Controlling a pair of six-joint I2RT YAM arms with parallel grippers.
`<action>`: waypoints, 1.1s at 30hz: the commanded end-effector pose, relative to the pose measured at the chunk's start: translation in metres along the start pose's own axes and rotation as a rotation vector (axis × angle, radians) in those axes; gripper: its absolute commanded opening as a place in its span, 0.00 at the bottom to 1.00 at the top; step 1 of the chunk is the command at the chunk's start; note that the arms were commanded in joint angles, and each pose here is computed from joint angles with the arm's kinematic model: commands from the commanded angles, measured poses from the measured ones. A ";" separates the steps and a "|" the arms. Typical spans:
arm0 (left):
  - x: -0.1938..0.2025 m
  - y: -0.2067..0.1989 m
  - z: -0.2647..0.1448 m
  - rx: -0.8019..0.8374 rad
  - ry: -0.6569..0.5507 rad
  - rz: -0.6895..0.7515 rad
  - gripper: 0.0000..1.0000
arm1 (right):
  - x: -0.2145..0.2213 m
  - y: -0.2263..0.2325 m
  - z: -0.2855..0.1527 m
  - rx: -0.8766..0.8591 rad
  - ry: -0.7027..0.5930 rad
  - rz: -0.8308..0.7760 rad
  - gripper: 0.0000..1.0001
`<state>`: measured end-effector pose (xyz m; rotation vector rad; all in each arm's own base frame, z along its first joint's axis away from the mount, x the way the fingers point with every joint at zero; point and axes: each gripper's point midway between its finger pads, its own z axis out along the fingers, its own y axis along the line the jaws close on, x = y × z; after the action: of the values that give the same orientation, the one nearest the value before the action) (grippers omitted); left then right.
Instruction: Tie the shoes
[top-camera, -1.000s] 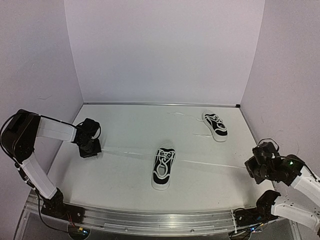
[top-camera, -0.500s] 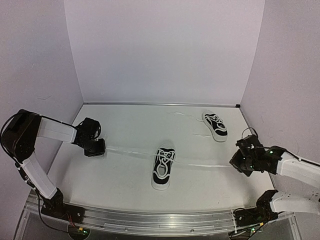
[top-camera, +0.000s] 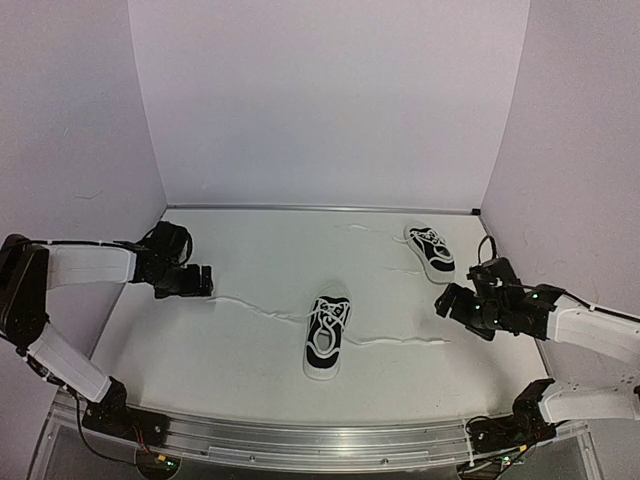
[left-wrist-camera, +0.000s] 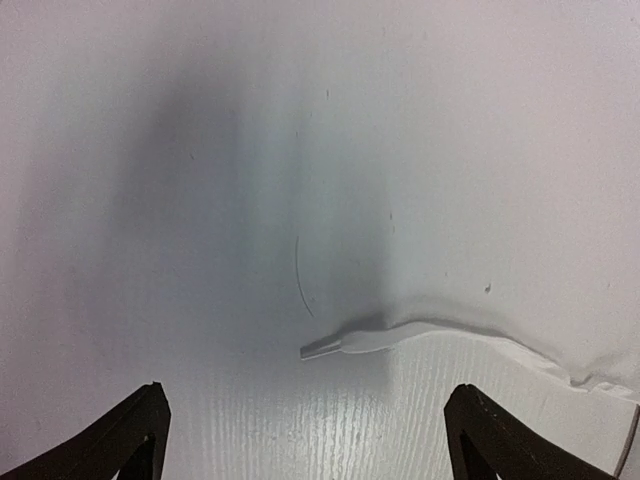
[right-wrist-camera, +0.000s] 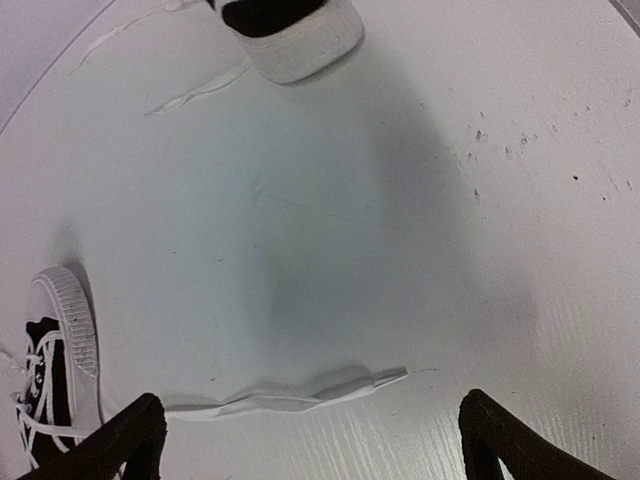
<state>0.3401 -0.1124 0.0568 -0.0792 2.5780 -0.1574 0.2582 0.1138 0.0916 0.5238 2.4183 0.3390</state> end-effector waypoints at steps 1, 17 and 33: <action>-0.050 -0.012 -0.044 -0.018 -0.185 0.126 1.00 | -0.038 0.045 -0.029 -0.183 -0.119 -0.087 0.98; -0.133 -0.127 -0.093 0.208 -0.408 0.413 1.00 | -0.074 0.203 -0.015 -0.543 -0.060 -0.556 0.98; 0.024 -0.196 -0.020 0.539 -0.047 1.192 0.90 | -0.038 0.213 0.007 -0.669 0.068 -0.557 0.98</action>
<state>0.3282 -0.2924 0.0948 1.2643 2.1595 -0.3378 0.3519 0.2785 0.1874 -0.4176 2.2232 0.8115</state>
